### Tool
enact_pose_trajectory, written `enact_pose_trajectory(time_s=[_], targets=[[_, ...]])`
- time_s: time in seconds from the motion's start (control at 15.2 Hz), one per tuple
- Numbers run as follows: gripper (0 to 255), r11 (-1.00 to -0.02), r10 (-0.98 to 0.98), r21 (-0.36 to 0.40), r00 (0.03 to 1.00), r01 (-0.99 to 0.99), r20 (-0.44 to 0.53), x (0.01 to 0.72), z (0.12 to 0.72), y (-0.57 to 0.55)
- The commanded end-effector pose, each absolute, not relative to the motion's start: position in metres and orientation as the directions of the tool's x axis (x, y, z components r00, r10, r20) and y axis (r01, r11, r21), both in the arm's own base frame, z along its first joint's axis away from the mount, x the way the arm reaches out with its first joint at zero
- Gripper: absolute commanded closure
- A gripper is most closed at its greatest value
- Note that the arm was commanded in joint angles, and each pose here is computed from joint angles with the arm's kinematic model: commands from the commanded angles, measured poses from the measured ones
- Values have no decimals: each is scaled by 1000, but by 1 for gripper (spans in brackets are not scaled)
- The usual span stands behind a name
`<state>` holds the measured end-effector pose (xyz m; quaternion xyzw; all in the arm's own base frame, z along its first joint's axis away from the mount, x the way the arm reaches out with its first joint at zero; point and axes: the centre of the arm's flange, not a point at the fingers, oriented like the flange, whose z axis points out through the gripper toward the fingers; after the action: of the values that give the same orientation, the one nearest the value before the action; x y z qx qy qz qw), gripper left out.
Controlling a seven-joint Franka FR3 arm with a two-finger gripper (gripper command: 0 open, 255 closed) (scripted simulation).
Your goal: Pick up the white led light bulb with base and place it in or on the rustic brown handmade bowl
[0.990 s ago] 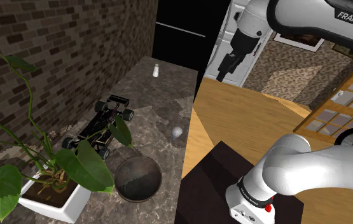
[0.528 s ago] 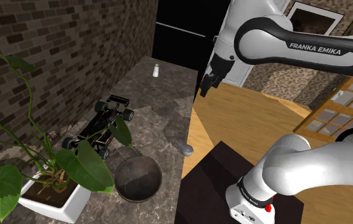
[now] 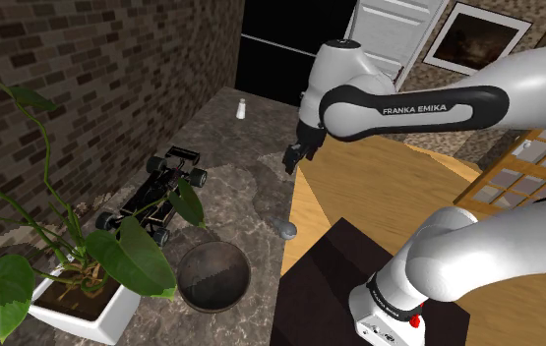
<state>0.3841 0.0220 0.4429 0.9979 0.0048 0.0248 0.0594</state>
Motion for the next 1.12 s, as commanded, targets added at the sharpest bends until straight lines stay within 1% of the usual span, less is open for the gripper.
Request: enact_pose_trajectory(time_s=[0.0,0.66,1.06], targets=[[0,-993,4,120,999,-1,43,393,421,25],[0,-991,-35,131,999,-35,4,437,297,44],[0,-991,-35,131,999,-35,4,437,266,40]])
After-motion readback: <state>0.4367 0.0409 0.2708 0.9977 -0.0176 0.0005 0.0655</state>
